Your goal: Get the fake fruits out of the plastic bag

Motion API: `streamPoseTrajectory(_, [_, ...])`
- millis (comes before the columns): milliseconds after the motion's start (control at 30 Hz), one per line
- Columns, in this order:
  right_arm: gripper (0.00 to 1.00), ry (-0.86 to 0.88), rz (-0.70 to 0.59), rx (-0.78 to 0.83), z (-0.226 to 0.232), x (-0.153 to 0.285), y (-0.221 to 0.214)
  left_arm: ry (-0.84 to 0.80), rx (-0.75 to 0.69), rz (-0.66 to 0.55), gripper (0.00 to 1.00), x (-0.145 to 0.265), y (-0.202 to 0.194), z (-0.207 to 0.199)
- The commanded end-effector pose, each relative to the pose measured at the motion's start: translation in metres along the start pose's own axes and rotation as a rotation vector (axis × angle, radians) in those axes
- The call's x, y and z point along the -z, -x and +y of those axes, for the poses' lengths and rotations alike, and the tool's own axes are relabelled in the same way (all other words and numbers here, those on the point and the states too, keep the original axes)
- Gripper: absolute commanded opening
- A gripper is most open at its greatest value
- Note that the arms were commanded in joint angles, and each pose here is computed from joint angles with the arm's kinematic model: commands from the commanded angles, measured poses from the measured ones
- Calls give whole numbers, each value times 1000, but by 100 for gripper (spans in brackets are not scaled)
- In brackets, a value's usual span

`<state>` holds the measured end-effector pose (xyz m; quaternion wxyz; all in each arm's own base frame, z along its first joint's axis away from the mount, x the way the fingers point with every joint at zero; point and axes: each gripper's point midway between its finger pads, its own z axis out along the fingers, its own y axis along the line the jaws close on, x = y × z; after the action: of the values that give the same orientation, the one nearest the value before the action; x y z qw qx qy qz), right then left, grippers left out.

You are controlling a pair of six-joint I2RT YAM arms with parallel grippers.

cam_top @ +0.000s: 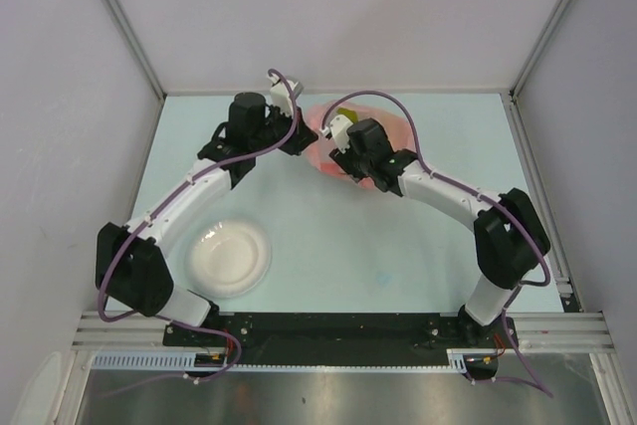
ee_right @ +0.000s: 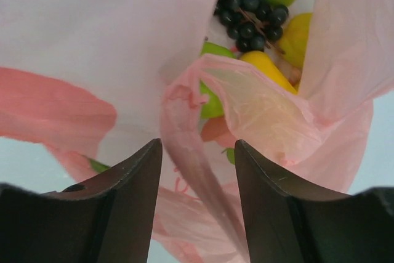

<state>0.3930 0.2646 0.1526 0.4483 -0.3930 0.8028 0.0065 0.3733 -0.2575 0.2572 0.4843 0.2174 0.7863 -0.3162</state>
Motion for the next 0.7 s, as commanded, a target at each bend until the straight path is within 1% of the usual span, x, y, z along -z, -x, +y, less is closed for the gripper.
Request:
streamPoseTrajectory(0, [49,-171,-19,-16,-48,-6,9,-20,-8,-68,0,-2,30,-6])
streamPoseTrajectory(33, [31,-229,-44,-33,-70,-7,13,-24,-10,-73,0,-2,33,-6])
streamPoseTrajectory(100, [8,-272,-60,-40,-92,-9,18,-26,-2,-62,0,-9,31,-5])
streamPoseTrajectory(133, [0,-309,-97,-70,-112,-4,34,-31,-6,-71,0,-10,38,-6])
streamPoseTrajectory(167, [0,-350,-106,-119,-138,-1,33,-44,-16,-67,0,-13,39,-8])
streamPoseTrajectory(200, [0,-369,-109,-145,-154,-2,33,-44,-19,-46,0,-24,34,-4])
streamPoseTrajectory(233, [0,-394,-126,-169,-171,2,39,-55,-50,-59,0,-27,46,-7])
streamPoseTrajectory(267, [0,-459,-158,-211,-211,15,47,-61,-63,-58,0,-32,50,-6])
streamPoseTrajectory(300, [0,-485,-178,-240,-229,19,51,-68,-59,-18,0,-51,40,2])
streamPoseTrajectory(333, [0,-509,-178,-259,-246,18,49,-65,-102,-56,0,-56,63,1])
streamPoseTrajectory(367, [0,-559,-226,-282,-274,32,63,-58,-114,-1,0,-69,54,2])
streamPoseTrajectory(400, [0,-612,-231,-312,-304,41,55,-28,-140,42,0,-80,51,7])
streamPoseTrajectory(433, [0,-638,-233,-325,-322,37,49,-34,-209,47,0,-109,63,12])
streamPoseTrajectory(467, [0,-674,-258,-336,-341,45,52,-46,-211,98,0,-119,55,11])
streamPoseTrajectory(500, [0,-745,-293,-355,-376,65,51,-59,-220,86,0,-130,63,10])
streamPoseTrajectory(533, [0,-811,-317,-378,-397,70,48,-59,-225,39,0,-152,81,15])
streamPoseTrajectory(567, [0,-864,-334,-393,-413,81,46,-57,-237,-2,0,-159,95,15])
streamPoseTrajectory(600, [0,-947,-368,-409,-440,105,44,-61,-257,-73,0,-167,113,14])
streamPoseTrajectory(633, [0,-1006,-393,-403,-453,120,45,-57,-283,-153,0,-169,138,10])
streamPoseTrajectory(667, [0,-1034,-419,-390,-459,137,52,-65,-314,-205,0,-168,152,0])
